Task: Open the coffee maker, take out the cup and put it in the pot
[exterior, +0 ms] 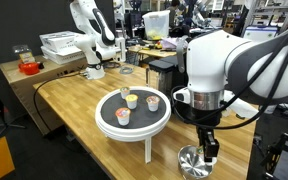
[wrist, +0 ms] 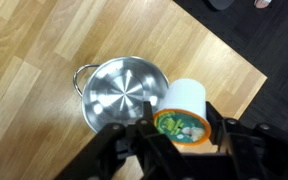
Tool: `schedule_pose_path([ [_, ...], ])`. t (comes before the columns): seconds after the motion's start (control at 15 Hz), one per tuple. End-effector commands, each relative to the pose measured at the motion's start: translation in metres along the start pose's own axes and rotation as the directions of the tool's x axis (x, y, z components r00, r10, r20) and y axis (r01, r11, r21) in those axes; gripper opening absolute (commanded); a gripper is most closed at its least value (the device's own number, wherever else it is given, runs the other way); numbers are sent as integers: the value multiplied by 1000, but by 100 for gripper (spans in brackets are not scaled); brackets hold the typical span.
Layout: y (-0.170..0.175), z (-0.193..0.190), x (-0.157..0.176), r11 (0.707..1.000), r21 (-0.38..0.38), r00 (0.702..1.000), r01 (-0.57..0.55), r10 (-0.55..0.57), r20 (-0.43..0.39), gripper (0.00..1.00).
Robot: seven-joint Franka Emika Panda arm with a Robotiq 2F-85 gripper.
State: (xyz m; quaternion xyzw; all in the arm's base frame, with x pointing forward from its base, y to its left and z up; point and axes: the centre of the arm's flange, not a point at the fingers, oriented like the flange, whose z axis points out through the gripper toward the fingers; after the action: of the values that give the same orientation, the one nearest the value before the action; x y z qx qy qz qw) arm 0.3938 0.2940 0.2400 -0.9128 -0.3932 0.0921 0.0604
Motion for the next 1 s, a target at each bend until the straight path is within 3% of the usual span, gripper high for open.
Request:
schedule_pose_path([
  [0.0,12,7,6,998,67,1000,-5,5,-4,26],
  [0.93,45,43,11,989,143,999,-42,40,20,26],
])
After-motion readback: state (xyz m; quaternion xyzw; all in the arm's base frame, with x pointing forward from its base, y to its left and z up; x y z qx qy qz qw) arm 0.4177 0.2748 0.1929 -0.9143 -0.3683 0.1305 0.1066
